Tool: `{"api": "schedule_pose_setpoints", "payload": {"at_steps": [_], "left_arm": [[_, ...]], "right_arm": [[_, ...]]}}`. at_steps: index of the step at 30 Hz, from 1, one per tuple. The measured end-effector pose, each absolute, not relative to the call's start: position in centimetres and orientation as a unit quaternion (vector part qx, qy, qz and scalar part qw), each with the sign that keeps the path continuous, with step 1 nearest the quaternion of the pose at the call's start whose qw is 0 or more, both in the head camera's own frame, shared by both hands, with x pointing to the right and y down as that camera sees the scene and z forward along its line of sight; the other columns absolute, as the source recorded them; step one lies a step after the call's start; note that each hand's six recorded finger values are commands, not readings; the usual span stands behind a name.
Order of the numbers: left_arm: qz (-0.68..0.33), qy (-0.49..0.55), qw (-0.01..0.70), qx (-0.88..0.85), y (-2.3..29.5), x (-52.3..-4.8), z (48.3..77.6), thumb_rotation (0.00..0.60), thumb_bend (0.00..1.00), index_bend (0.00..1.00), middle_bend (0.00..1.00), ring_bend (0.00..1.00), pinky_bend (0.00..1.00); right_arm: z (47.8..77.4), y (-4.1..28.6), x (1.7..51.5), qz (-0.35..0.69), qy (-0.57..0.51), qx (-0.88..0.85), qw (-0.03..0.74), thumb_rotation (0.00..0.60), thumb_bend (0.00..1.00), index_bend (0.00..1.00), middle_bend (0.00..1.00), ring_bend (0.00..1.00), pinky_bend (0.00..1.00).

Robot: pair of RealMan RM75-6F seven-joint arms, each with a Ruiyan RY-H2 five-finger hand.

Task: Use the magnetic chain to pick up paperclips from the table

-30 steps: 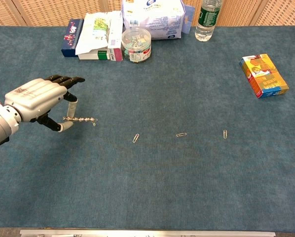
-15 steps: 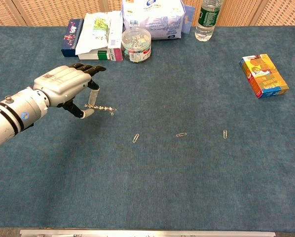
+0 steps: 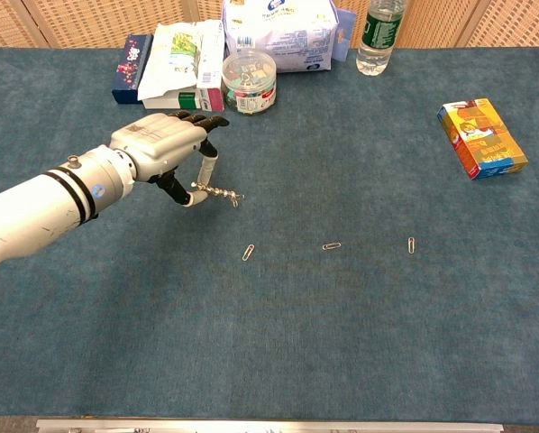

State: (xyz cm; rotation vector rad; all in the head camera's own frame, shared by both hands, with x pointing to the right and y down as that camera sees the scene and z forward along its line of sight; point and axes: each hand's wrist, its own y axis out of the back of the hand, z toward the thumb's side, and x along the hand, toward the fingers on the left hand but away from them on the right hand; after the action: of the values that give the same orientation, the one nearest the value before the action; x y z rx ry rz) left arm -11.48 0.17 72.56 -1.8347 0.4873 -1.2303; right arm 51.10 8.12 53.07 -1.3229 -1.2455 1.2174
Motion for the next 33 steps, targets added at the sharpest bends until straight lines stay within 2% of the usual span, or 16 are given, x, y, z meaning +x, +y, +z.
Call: {"api": "schedule_pose_setpoints", "payload": {"at_steps": [17,19,21,22,25,27,29,33], "left_arm": [[-0.468,0.199,0.450,-0.734,-1.9,-7.0,72.6,0.600,0.33,0.60,0.00,0.00,0.03],[-0.468,0.203,0.455,-0.730,-2.3,-7.0,72.6,0.600,0.33,0.54,0.00,0.00,0.03],[-0.470,0.207,0.458,-0.725,-2.7,-7.2,72.8,0.600,0.33,0.41,0.00,0.00,0.03],[-0.472,0.208,0.459,-0.723,-2.8,-7.4,72.9,0.600,0.33,0.39,0.00,0.00,0.03],[-0.475,0.209,0.463,-0.718,-3.0,-7.8,73.2,0.600,0.33,0.15,0.00,0.00,0.03],[-0.477,0.211,0.465,-0.716,-3.0,-8.1,73.0,0.600,0.33,0.04,0.00,0.00,0.03],[-0.477,0.215,0.464,-0.715,-2.9,-8.4,72.8,0.600,0.33,0.00,0.00,0.00,0.03],[-0.476,0.223,0.464,-0.713,-2.6,-9.1,72.1,0.600,0.33,0.00,0.00,0.00,0.03]], "right_arm": [[53.1,8.0,51.0,0.492,-0.503,-0.542,0.459,0.600,0.11,0.19,0.16,0.11,0.16],[53.2,8.0,50.9,0.493,-0.502,-0.543,0.459,0.600,0.11,0.19,0.16,0.11,0.16],[53.3,8.0,50.9,0.494,-0.501,-0.543,0.458,0.600,0.11,0.19,0.16,0.11,0.16],[53.4,8.0,50.9,0.495,-0.500,-0.544,0.457,0.600,0.11,0.19,0.16,0.11,0.16],[53.5,8.0,50.9,0.496,-0.499,-0.545,0.456,0.600,0.11,0.19,0.16,0.11,0.16],[53.6,7.9,50.9,0.496,-0.498,-0.545,0.456,0.600,0.11,0.19,0.16,0.11,0.16],[53.6,7.9,50.8,0.497,-0.497,-0.546,0.456,0.600,0.11,0.19,0.16,0.11,0.16],[53.8,7.9,50.8,0.499,-0.495,-0.547,0.455,0.600,0.11,0.19,0.16,0.11,0.16]]}}
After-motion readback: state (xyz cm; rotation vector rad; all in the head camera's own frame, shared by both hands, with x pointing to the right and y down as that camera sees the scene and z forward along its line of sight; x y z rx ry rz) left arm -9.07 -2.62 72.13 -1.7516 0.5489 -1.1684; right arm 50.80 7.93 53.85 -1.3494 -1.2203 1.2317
